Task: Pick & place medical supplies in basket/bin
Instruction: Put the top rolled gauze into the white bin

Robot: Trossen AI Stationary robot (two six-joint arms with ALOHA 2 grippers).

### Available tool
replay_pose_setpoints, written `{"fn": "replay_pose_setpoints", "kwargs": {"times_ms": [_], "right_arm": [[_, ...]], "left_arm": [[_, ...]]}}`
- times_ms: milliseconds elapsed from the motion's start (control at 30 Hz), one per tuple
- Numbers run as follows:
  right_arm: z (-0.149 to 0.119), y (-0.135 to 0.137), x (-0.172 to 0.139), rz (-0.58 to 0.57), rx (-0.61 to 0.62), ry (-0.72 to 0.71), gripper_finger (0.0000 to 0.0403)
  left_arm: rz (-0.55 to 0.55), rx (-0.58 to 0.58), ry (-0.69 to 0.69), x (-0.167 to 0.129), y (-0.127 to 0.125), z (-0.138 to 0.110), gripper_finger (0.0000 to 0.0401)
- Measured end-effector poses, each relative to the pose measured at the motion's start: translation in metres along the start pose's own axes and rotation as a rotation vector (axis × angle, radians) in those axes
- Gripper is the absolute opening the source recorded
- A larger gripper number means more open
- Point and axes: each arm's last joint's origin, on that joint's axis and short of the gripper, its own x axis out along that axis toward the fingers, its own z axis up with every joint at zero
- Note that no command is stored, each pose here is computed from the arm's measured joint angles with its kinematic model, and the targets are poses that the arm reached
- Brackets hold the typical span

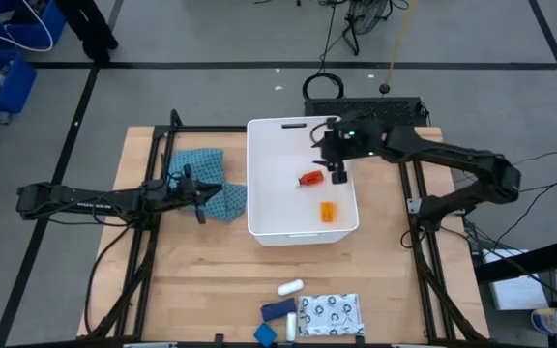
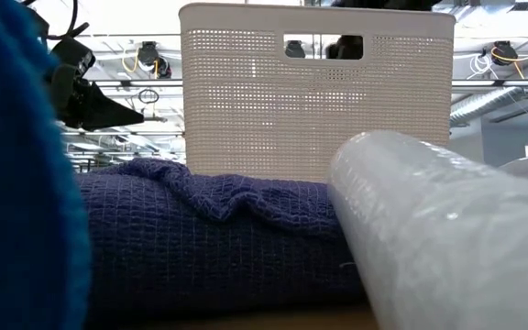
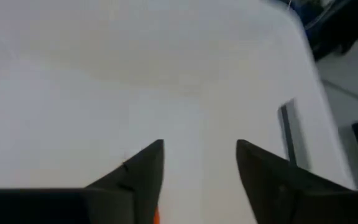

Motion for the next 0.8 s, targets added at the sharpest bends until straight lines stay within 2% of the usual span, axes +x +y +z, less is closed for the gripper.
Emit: {"fn": "replay_pose_setpoints", "kwargs": {"times_ms": [300, 467, 600, 800], "right_arm": [[0.016, 0.003, -0.055, 0.012, 0.011, -0.233, 0.0016], [0.018, 0.006, -0.075, 0.006, 0.029, -0.283, 0.0009], [0.013, 0.012, -0.087, 0.045, 0.059, -0.322, 0.0002], [-0.004, 0.029, -0.093, 0.051, 0.132, -0.425, 0.0001]], "left_arm": [[0.000, -0.001, 0.001, 0.000, 0.000, 0.000, 0.0037], [-0.001, -0.001, 0.000, 0.000, 0.000, 0.000, 0.0037], [-0.001, -0.005, 0.001, 0.000, 0.000, 0.000, 0.0037], [-0.003, -0.004, 0.003, 0.000, 0.000, 0.000, 0.0037]]}}
